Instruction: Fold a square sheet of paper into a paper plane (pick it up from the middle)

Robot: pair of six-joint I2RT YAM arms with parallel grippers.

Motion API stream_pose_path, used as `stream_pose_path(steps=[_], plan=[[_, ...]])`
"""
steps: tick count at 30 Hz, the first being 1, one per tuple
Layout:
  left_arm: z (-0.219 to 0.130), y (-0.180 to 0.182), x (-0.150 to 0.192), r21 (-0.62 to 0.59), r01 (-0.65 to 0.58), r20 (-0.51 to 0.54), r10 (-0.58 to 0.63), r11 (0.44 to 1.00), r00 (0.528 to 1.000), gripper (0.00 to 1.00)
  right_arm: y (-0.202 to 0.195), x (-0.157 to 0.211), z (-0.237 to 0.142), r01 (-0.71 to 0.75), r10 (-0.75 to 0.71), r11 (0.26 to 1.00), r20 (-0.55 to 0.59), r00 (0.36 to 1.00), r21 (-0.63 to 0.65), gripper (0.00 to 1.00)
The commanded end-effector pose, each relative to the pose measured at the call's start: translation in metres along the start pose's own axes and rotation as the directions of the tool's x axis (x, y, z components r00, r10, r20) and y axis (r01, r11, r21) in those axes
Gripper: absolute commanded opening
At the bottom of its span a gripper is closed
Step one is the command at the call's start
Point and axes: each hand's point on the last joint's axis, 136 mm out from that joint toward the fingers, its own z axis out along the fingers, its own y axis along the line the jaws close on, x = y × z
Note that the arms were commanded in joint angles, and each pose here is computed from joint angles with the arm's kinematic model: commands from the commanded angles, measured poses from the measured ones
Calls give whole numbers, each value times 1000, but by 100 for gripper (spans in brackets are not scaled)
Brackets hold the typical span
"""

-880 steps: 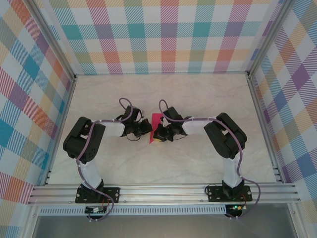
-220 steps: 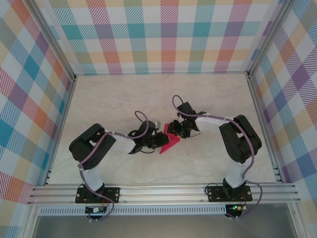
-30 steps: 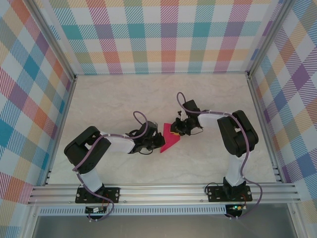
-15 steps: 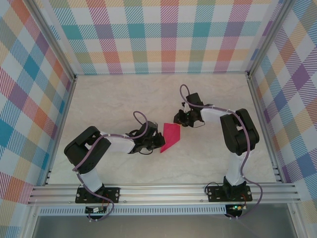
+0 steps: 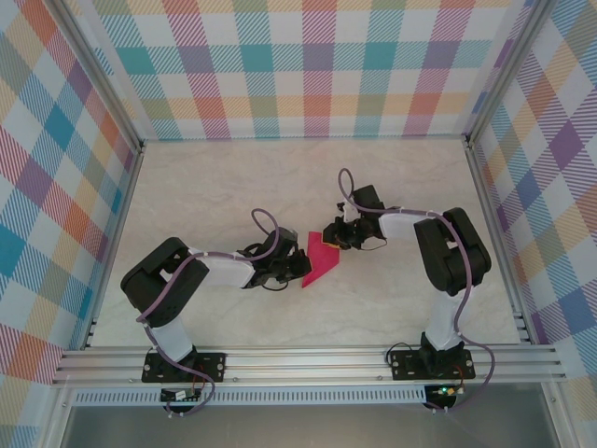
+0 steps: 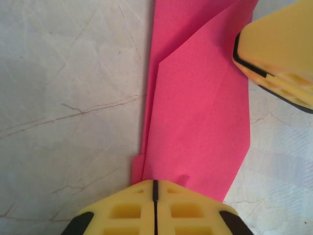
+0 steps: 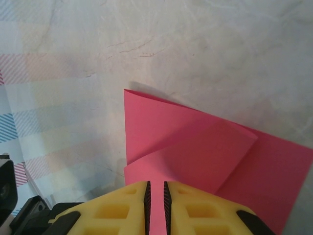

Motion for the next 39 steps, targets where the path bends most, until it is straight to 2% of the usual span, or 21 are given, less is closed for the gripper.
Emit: stream_pose_path(steps=[1, 7, 14, 19, 25, 32, 39], plan=[[4, 47, 33, -180, 0, -107, -20, 984, 994, 7, -6, -5, 8, 25, -25, 1000, -7, 1000, 19, 17], [3, 48, 35, -183, -2, -112, -19, 983, 994, 7, -28, -27, 6, -21, 18, 995, 35, 999, 99, 16], [2, 48, 36, -184, -7, -118, -15, 983, 993, 7, -52, -59, -14, -97, 75, 981, 131, 989, 169, 17], [2, 46, 36, -178, -10, -115, -11, 984, 993, 6, -35, -70, -34, -79, 50, 983, 174, 983, 163, 17], [2, 41, 33, -169, -18, -108, -1, 986, 994, 7, 1, -36, -52, -9, -10, 993, 162, 987, 117, 18], [2, 38, 30, -164, -22, -102, 5, 986, 995, 7, 17, 18, -20, -10, 8, 997, 27, 1000, 80, 16], [3, 37, 30, -165, -22, -106, 5, 986, 994, 7, 16, 37, 7, -25, 29, 997, -53, 998, 70, 13]])
